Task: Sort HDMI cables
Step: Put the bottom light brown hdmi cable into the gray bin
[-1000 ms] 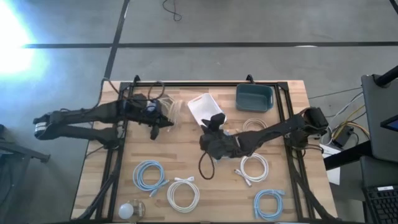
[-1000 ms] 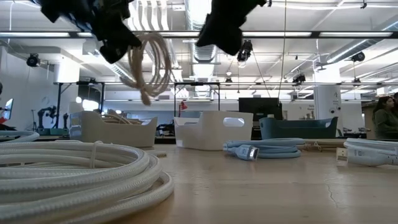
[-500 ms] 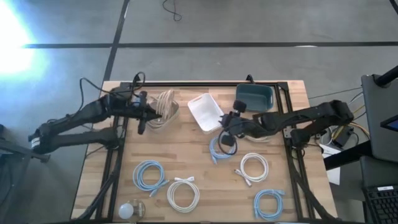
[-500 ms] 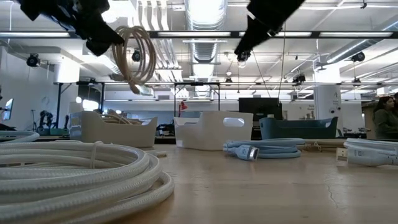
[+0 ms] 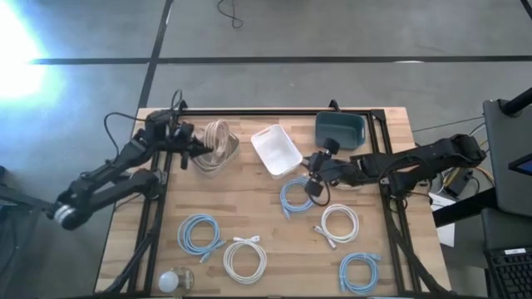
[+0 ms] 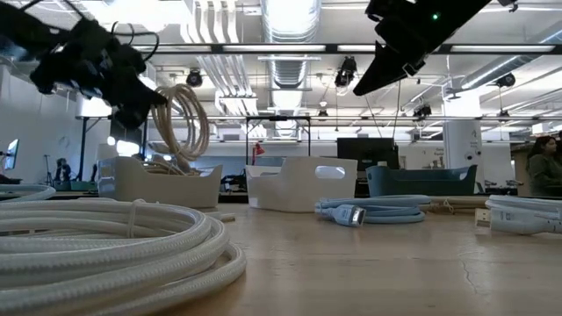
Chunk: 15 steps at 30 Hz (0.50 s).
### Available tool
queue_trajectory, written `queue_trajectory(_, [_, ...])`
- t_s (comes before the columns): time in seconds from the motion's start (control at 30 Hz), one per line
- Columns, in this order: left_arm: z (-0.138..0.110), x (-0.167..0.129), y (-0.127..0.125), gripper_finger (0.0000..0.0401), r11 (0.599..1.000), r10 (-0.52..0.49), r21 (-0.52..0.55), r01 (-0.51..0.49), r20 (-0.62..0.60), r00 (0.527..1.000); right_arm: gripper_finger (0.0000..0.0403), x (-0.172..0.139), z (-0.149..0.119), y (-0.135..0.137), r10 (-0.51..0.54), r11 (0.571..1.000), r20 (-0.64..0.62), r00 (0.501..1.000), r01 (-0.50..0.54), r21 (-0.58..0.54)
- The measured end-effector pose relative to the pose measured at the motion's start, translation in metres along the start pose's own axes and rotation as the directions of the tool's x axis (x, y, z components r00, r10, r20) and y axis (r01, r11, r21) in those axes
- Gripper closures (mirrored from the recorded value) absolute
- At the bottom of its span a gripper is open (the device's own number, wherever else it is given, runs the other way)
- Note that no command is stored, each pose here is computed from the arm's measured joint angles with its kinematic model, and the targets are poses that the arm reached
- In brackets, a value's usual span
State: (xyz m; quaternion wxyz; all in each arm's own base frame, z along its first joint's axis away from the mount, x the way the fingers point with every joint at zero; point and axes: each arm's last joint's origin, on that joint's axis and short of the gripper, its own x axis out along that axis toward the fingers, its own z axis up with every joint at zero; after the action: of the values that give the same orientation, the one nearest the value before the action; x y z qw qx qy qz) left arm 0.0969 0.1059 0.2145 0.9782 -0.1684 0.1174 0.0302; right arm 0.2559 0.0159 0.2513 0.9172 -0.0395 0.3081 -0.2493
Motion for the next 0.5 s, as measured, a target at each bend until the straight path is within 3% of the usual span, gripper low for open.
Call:
queue_trajectory(0.13, [-0.007,-0.007,0.017,0.0385,0.995,0.047,-0.087,-0.041,0.066,0.997,0.0317,-0.001,0.001,0.000,0.002,1.000,0.008,1.000,-0.002,-0.002])
queue_trajectory(0.27, [-0.023,-0.007,0.027,0.0385,0.977,0.092,-0.195,-0.084,0.034,0.995,0.0317,0.001,0.000,0.001,0.002,1.000,0.000,1.000,-0.002,-0.013])
queue_trajectory(0.5, [-0.030,-0.005,0.030,0.0380,0.972,0.083,-0.223,-0.078,0.014,0.996,0.0317,0.002,-0.001,0.001,0.006,1.000,-0.005,1.000,-0.006,-0.024])
